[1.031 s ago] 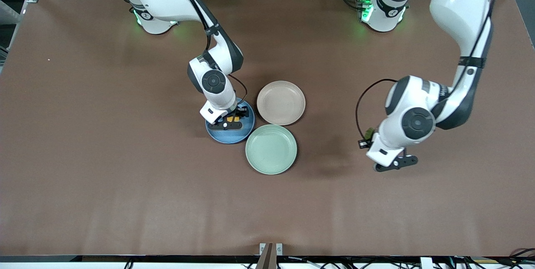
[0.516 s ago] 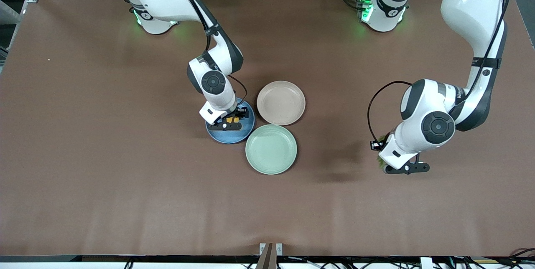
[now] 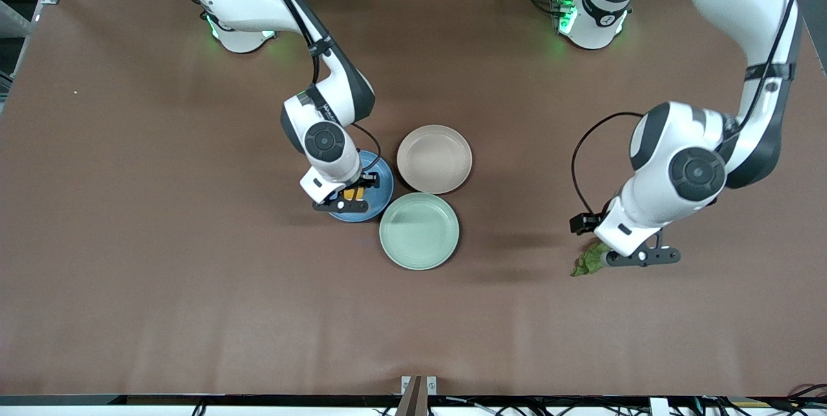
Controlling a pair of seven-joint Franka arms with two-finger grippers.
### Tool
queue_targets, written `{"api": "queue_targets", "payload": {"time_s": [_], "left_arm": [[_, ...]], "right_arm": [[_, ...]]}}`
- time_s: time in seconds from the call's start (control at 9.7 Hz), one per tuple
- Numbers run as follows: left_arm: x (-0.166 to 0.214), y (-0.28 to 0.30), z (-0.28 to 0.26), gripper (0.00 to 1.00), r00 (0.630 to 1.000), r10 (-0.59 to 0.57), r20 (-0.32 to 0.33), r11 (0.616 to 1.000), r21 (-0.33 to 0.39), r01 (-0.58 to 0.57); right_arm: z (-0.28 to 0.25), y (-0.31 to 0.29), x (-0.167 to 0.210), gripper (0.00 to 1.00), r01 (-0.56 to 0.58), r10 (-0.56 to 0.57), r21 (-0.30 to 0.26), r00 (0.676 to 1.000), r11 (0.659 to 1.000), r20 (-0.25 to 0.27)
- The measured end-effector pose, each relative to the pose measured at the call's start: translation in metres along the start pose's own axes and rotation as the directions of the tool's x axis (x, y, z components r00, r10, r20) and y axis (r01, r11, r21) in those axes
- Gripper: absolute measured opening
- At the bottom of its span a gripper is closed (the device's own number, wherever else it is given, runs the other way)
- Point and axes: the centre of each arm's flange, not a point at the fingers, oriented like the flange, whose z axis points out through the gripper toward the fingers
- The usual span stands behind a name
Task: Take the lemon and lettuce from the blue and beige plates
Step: 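Drop the lettuce beside the plates while the right gripper lifts the lemon, then carry the lemon away from the plates while the left gripper withdraws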
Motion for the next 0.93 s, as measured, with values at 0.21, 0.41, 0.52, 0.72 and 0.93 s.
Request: {"api": "queue_targets", "payload": {"time_s": [0.21, 0.41, 0.52, 0.72, 0.93], "left_arm": [[-0.024, 0.0, -0.005, 1.0, 1.0, 0.0, 0.024, 1.0, 0.004, 0.0], [-0.055, -0.006, -0.008, 1.0, 0.998, -0.025, 0.058, 1.0, 0.0, 0.025], [-0.072, -0.015, -0.016, 1.0, 0.997, -0.051, 0.062, 0.999, -0.012, 0.052], [-0.101, -0.016, -0.042, 1.0, 0.998, -0.05, 0.029, 0.999, -0.012, 0.05], [-0.115, -0.014, -0.08, 1.0, 0.999, -0.042, -0.017, 0.999, -0.012, 0.042]], "right_arm": [[-0.032, 0.017, 0.021, 0.56, 0.001, 0.0, -0.007, 0.999, 1.0, 0.036], [-0.061, 0.031, 0.035, 0.56, 0.012, -0.011, -0.01, 0.998, 1.0, 0.063], [-0.073, 0.038, 0.041, 0.56, 0.016, -0.016, -0.002, 0.998, 1.0, 0.057], [-0.096, 0.062, 0.053, 0.56, 0.012, -0.013, 0.015, 0.999, 1.0, 0.043], [-0.121, 0.098, 0.061, 0.56, 0.043, -0.044, 0.02, 0.997, 0.999, 0.069]]}}
